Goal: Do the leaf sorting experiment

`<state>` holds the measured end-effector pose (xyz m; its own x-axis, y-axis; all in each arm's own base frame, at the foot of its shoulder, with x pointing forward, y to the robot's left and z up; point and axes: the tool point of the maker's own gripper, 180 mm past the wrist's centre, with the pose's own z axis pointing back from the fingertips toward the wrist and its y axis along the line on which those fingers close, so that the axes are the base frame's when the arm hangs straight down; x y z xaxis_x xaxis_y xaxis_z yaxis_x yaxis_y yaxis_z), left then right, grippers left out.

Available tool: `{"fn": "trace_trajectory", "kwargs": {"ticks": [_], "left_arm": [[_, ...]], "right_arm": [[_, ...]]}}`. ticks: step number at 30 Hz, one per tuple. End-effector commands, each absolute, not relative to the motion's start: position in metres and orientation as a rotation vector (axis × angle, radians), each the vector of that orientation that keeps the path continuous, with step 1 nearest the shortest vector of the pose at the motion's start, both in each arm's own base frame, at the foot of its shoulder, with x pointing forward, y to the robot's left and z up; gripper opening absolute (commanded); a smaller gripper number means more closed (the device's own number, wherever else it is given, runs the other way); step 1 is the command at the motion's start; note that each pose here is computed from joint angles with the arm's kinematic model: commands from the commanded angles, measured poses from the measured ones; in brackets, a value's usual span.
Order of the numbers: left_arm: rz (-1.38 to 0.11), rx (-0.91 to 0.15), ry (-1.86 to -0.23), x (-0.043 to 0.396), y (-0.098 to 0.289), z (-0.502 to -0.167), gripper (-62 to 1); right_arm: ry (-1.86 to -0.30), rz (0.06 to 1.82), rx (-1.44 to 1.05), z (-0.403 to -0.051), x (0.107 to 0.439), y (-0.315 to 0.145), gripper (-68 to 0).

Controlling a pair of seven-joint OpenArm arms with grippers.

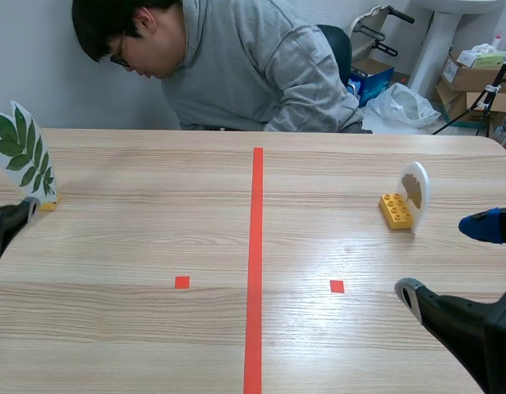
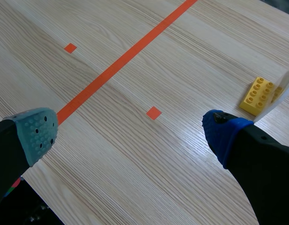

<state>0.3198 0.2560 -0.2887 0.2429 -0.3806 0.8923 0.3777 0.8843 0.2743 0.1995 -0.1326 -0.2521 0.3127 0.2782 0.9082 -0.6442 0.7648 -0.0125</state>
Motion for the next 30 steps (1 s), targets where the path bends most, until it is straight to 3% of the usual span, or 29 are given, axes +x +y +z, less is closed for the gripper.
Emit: {"fn": "trace_trajectory", "kwargs": {"ticks": [1, 7, 13, 19, 30], "left_arm": [[-0.544, -0.038, -1.230, 0.306, 0.243, -0.283, 0.4], [-0.603, -0.260, -1.212, 0.248, 0.171, -0.262, 0.4], [-0.624, -0.375, -1.192, 0.212, 0.119, -0.243, 0.4], [-0.602, -0.404, -1.174, 0.195, 0.096, -0.231, 0.2], [-0.544, -0.386, -1.156, 0.194, 0.097, -0.236, 0.2]], "right_arm": [[-1.119, 0.628, 0.407, -0.247, 0.202, -0.130, -3.7], [-1.119, 0.627, 0.407, -0.247, 0.202, -0.130, -3.7], [-1.120, 0.627, 0.407, -0.247, 0.202, -0.130, -3.7], [-1.120, 0.627, 0.407, -0.247, 0.202, -0.130, -3.7], [-1.120, 0.627, 0.408, -0.247, 0.202, -0.130, -3.7]]}}
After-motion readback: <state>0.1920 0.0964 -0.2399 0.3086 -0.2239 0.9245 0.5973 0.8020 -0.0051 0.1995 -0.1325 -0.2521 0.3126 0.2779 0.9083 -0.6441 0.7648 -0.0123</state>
